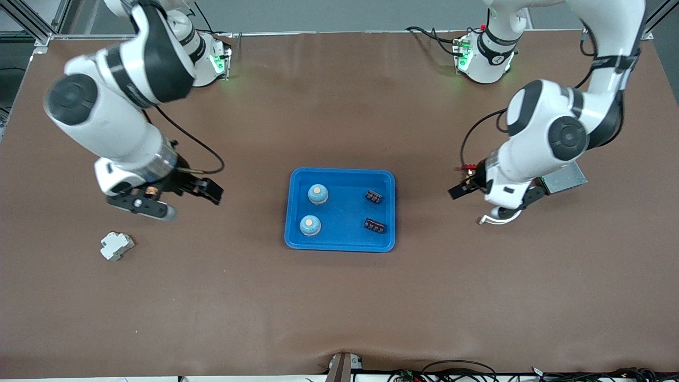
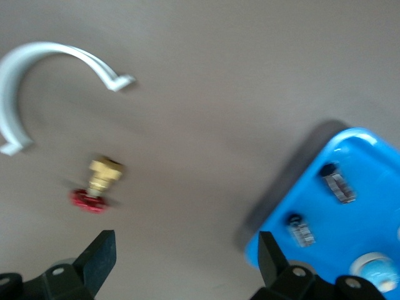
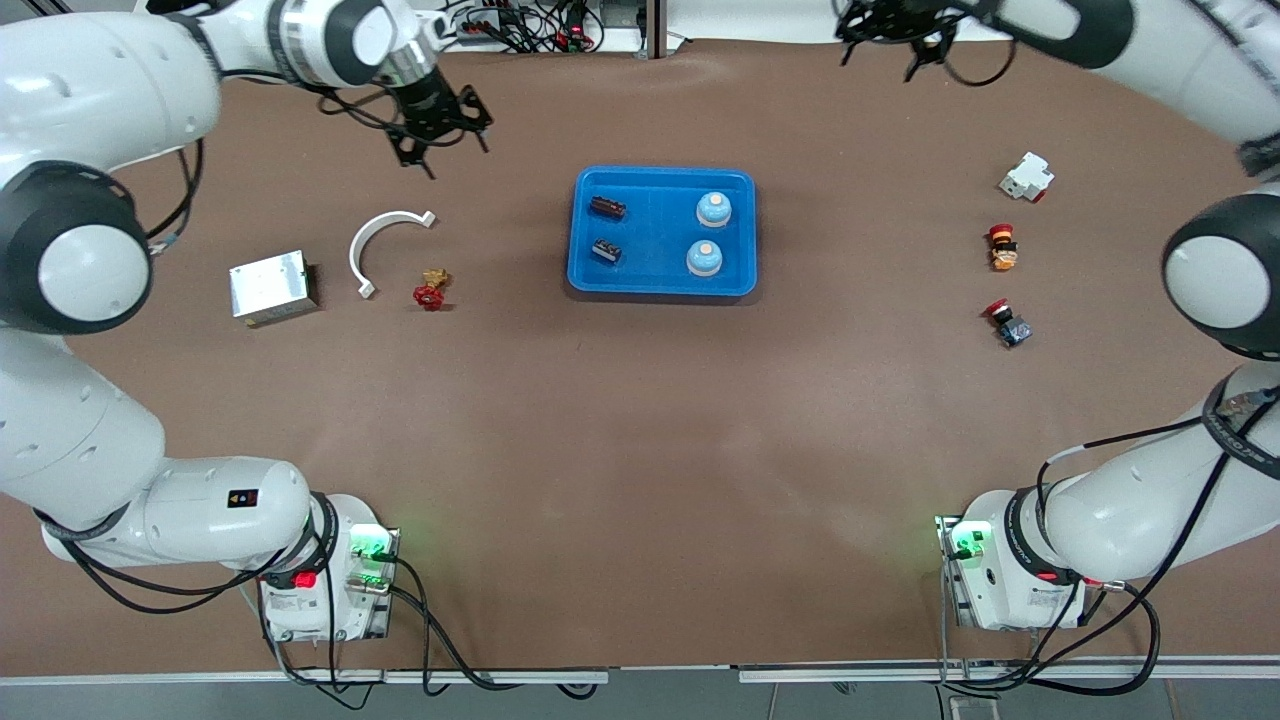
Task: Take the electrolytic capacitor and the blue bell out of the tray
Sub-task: 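Move both grippers from rest toward the blue tray, then grasp a blue bell with the right gripper while the left gripper grasps a capacitor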
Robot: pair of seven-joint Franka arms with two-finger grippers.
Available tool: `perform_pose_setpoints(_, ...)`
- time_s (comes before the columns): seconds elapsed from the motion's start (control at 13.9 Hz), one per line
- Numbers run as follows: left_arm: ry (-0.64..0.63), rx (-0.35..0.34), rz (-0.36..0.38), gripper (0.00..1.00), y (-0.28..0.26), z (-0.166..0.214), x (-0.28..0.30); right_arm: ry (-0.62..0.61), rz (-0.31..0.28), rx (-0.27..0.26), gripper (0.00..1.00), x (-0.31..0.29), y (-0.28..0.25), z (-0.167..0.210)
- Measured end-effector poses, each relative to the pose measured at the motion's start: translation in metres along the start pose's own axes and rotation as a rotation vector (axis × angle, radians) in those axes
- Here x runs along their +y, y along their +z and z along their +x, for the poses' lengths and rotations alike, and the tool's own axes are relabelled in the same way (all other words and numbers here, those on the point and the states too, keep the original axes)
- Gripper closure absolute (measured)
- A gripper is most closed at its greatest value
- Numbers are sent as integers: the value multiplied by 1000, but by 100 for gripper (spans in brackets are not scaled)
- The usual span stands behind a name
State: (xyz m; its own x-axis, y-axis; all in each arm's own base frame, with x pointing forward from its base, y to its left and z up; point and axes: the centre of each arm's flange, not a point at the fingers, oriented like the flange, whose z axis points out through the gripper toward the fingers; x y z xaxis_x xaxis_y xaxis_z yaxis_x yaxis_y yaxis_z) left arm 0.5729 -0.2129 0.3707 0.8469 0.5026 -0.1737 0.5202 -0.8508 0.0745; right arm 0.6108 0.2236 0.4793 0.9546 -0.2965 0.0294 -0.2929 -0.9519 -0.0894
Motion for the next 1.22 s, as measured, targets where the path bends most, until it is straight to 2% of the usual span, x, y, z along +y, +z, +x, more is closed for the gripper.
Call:
perform_pose_setpoints(0.22,-105,8,-66,0,36,-15,47,57,-2,1,0,-49,58,-20)
perform_pose_setpoints(0.43,-188,-5,-103,0,76,-27,74,68,-52,18,0,-87,122,-44)
perform_pose_setpoints(0.57,-257,-13,-130,4,102,-41,92,67,-70,16,0,-104,160,-59)
perform_pose_setpoints(0.65,-283,-18,-142,11,114,-47,100,62,-74,14,0,-110,175,-65)
perform_pose_setpoints(0.72,-298,-24,-147,11,126,-53,106,54,-75,11,0,-116,190,-72)
perform_pose_setpoints(0.86,-308,-39,-143,24,148,-62,113,72,-57,24,0,-130,221,-86)
perform_pose_setpoints(1.0,-329,-57,-123,26,168,-72,116,83,-43,34,0,-139,247,-95)
perform_pose_setpoints(1.22,-343,-71,-99,27,185,-87,121,86,-51,31,0,-138,265,-96)
